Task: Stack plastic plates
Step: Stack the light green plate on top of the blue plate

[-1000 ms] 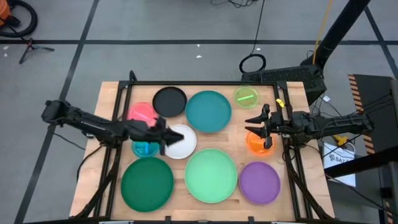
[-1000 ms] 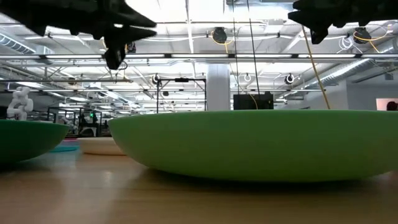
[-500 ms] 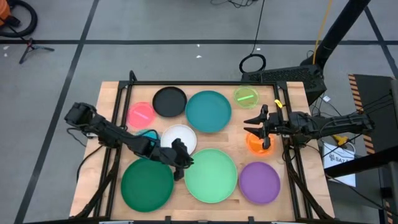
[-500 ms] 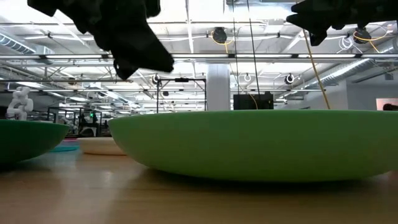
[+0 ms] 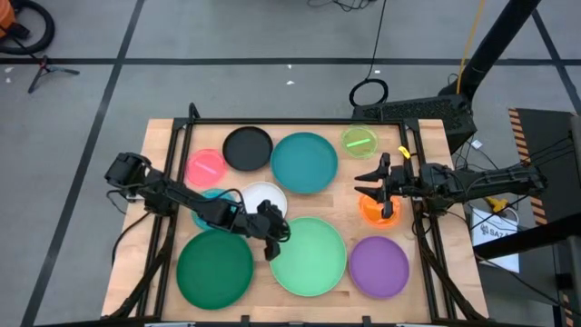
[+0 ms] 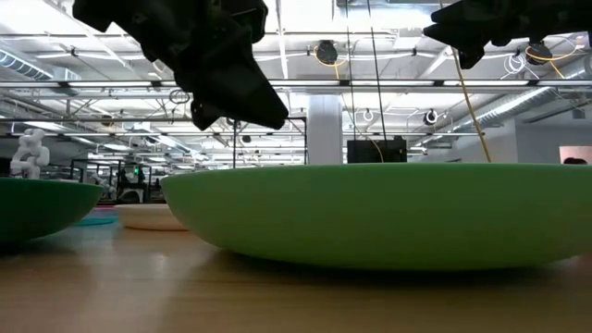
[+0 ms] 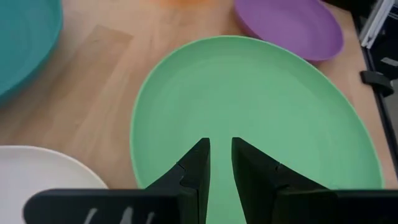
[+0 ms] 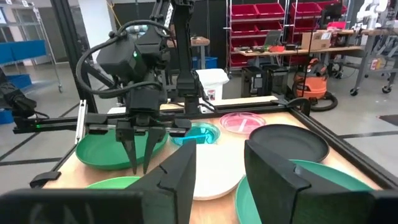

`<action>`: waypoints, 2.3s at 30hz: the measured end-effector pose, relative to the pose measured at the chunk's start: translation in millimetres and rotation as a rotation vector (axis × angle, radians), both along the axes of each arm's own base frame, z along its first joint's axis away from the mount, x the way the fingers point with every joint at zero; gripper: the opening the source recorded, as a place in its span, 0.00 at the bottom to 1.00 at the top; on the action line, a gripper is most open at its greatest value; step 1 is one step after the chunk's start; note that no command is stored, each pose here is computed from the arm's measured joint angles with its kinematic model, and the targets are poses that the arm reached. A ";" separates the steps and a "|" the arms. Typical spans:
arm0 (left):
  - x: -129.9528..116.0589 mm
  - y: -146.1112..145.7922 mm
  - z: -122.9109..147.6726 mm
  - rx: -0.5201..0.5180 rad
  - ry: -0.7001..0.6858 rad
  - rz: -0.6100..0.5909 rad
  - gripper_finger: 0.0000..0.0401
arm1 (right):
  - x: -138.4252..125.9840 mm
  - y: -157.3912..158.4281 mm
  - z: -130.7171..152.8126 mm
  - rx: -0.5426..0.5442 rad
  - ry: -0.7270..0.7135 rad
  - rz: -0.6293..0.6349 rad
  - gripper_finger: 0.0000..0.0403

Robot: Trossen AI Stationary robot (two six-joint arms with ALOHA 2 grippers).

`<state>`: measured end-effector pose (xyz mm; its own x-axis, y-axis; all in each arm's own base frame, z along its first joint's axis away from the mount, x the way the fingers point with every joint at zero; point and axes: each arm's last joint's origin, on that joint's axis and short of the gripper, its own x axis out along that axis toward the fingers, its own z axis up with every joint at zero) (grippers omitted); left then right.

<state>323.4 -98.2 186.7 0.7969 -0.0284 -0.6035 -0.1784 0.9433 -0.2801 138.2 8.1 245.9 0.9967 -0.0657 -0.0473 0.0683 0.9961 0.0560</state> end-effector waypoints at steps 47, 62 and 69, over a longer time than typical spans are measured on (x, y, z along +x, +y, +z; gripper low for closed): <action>20.4 15.7 -24.6 0.100 0.089 0.046 0.18 | -0.3 0.0 -3.7 -0.087 0.041 0.006 0.32; 28.7 20.7 -6.8 0.206 0.168 -0.009 0.12 | -0.4 0.0 -4.7 -0.091 0.053 0.006 0.32; 29.9 25.5 -6.7 0.185 0.165 0.030 0.05 | -0.4 0.0 -4.8 -0.091 0.053 0.006 0.32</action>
<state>353.3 -72.7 180.0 0.6857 0.1167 -0.7185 -0.2359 0.9694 -0.0677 137.9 8.1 241.1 0.9933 -0.0660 -0.0945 0.0626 0.9973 -0.0383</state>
